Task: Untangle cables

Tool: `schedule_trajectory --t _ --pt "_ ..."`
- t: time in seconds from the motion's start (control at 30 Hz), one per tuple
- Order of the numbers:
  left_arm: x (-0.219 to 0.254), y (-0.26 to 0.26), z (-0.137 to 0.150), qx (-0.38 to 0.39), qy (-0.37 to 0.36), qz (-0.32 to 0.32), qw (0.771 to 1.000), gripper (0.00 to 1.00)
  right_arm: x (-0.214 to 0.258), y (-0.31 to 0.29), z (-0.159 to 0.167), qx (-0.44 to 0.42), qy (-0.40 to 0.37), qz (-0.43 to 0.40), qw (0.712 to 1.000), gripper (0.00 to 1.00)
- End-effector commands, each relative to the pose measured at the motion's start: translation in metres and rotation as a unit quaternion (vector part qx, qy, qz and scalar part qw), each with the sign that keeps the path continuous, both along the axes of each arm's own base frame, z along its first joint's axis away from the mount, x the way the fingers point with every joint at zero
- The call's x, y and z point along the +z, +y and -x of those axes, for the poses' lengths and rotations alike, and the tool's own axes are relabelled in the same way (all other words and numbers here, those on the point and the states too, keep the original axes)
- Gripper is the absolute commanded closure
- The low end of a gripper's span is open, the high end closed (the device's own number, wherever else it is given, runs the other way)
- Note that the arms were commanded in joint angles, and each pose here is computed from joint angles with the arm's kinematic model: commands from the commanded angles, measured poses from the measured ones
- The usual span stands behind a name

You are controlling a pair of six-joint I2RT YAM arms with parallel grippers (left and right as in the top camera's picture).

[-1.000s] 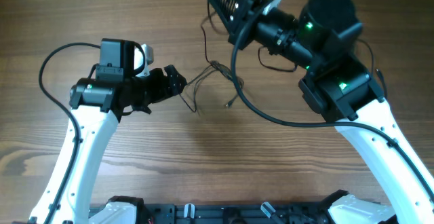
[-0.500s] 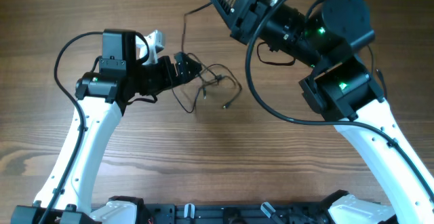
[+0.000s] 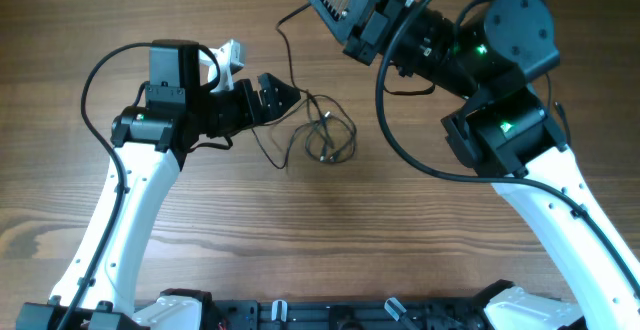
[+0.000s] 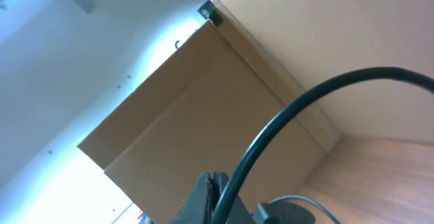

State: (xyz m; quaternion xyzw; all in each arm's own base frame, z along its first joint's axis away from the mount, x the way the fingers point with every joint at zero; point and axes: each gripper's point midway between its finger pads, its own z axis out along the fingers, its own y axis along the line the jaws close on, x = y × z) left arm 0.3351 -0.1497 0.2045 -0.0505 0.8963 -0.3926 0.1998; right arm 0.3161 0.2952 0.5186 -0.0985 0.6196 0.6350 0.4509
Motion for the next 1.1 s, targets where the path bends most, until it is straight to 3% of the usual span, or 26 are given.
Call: schedule_trajectory --t 0.0,0.1,0.2,0.3,0.5,0.57,0.6,0.67,0.8,0.87,1.07 --pt "-0.003 -0.001 0.006 -0.007 0.017 0.005 1.000 0.06 -0.032 -0.005 -0.019 -0.042 0.075 0.030 0.996 0.96" --pt "-0.015 0.007 0.013 0.007 0.046 -0.018 0.999 0.09 -0.099 -0.023 -0.044 -0.132 0.190 0.102 0.968 0.96" --pt "-0.030 0.019 0.022 0.028 0.080 -0.056 0.995 0.10 -0.162 -0.048 -0.052 -0.204 0.275 0.181 0.922 0.96" --pt "-0.035 0.023 0.029 0.032 0.099 -0.068 0.992 0.10 -0.208 -0.072 -0.054 -0.262 0.314 0.254 0.877 0.96" --pt "-0.036 0.014 0.034 0.017 0.100 -0.072 0.992 0.10 -0.275 -0.144 -0.047 -0.397 0.351 0.404 0.746 0.95" --pt "-0.039 0.011 0.035 0.013 0.098 -0.084 0.992 0.10 -0.283 -0.159 -0.041 -0.412 0.349 0.442 0.717 0.66" --pt "-0.039 0.011 0.036 0.013 0.097 -0.089 0.991 0.10 -0.285 -0.161 -0.040 -0.409 0.343 0.455 0.713 0.47" --pt "-0.042 0.010 0.036 0.011 0.094 -0.102 0.990 0.10 -0.286 -0.159 -0.040 -0.387 0.325 0.483 0.715 0.38" --pt "-0.044 0.008 0.037 0.010 0.088 -0.120 0.989 0.10 -0.294 -0.143 -0.030 -0.315 0.315 0.515 0.733 0.42" --pt "-0.044 0.006 0.036 0.008 0.085 -0.121 0.989 0.10 -0.299 -0.146 -0.022 -0.309 0.330 0.521 0.724 0.43" --pt "-0.054 0.014 0.004 0.036 0.046 -0.152 0.987 0.07 -0.296 -0.148 -0.018 -0.311 0.334 0.517 0.724 0.41"
